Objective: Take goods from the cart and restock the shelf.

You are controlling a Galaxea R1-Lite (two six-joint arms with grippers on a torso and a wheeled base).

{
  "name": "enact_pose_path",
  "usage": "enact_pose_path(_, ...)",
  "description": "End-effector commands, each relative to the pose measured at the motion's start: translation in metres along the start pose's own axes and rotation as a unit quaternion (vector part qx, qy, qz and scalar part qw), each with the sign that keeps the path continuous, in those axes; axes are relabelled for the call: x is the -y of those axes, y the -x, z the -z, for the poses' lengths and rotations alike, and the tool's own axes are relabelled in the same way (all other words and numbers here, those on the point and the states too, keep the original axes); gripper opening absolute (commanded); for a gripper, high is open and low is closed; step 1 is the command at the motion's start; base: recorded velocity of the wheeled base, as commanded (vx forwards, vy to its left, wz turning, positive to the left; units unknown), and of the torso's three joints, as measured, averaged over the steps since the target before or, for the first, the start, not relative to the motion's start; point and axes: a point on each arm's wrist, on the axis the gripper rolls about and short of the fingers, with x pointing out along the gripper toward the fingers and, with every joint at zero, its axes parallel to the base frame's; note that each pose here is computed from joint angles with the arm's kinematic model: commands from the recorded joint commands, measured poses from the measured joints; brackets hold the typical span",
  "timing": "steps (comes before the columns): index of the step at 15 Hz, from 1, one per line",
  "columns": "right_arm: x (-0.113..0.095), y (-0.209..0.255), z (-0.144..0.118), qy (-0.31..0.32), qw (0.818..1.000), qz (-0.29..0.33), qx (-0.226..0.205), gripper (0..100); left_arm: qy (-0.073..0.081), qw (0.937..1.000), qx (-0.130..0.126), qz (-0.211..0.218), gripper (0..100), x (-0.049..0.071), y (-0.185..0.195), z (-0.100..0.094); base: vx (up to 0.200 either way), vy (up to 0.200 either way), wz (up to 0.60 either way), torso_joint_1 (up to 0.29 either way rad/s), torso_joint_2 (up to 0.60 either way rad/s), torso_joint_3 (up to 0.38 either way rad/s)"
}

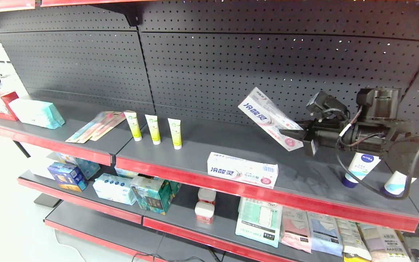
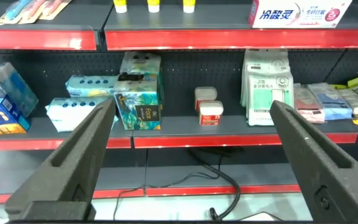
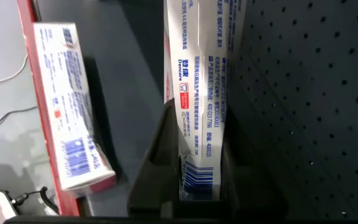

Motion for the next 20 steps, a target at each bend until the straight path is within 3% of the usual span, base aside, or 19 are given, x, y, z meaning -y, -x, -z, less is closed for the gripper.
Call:
enact_pose_path(1,0.006,-0.012,0.019,-0.011,1.000,-0.004,-0.018,0,0.000,1.0000,-0.002,0.000,100,0.000,0.000,0.000,0.000,0.000,0.00,0.000,0.00,0.000)
enact_pose_path(11,0.019,-0.022,0.045,-0.002,0.999,-0.021,-0.024,0,0.000,1.0000,-0.002,0.000,100,0.000,0.000,0.000,0.000,0.000,0.00,0.000,0.00,0.000)
enact_pose_path(20,0.009,-0.036,0.047,-0.004,0.999,-0.042,-0.024,0,0.000,1.0000,-0.002,0.000,100,0.000,0.000,0.000,0.000,0.000,0.00,0.000,0.00,0.000)
